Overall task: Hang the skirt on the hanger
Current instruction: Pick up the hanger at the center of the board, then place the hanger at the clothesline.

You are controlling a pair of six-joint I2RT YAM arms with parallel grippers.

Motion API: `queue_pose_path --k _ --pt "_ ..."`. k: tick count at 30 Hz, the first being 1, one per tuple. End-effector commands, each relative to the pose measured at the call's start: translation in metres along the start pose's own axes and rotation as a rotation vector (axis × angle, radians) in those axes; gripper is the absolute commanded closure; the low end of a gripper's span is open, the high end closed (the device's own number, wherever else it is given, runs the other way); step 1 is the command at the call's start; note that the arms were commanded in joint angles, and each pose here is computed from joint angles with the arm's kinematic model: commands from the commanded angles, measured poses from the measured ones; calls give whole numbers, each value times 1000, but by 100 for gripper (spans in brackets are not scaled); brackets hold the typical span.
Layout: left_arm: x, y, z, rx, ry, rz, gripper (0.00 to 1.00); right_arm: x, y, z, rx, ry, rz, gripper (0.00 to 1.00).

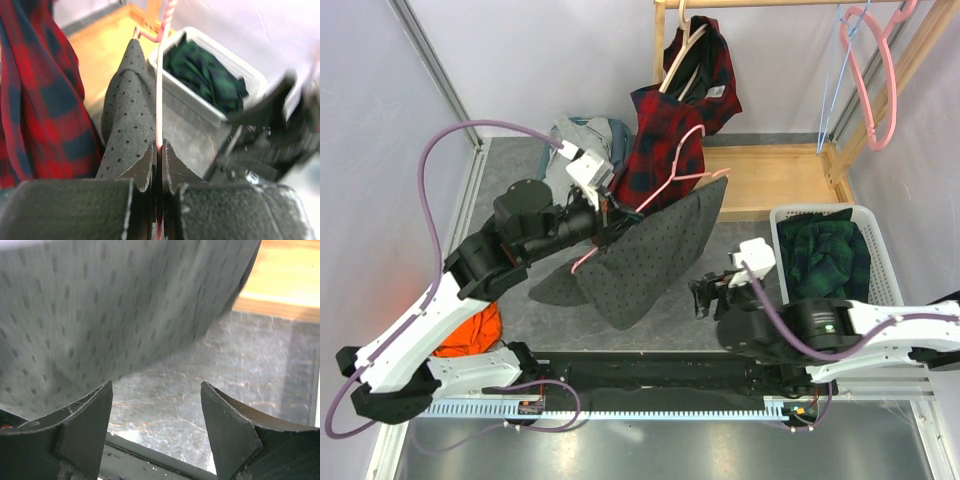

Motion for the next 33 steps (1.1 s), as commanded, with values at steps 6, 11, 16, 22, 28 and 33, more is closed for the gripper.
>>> queue_pose_path --k 6,11,16,22,28,33 --pt "-36 107 15 -11 95 -292 98 -27 -64 6 38 -110 90 25" --pt "-56 137 19 13 114 -351 98 -29 -97 9 24 -1 172 27" --pt "-82 163 23 21 136 -417 98 -26 -113 23 45 120 249 29" --pt "-137 175 41 63 230 -457 98 -29 -114 30 88 108 253 30" --pt "-179 179 62 107 348 -499 98 -29 -118 27 82 108 253 30" --pt "-198 181 77 130 437 -560 98 -29 -118 25 85 107 251 30"
Point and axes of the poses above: each gripper's point midway between its finger pads, its own x axis back along the fingers, its own z axis along the line the jaws close on, y = z × x, the point moved 3 cm from there along x, back along the fingers, and after that the axes turned 10 degrees about -x, right-handed, at the moved point
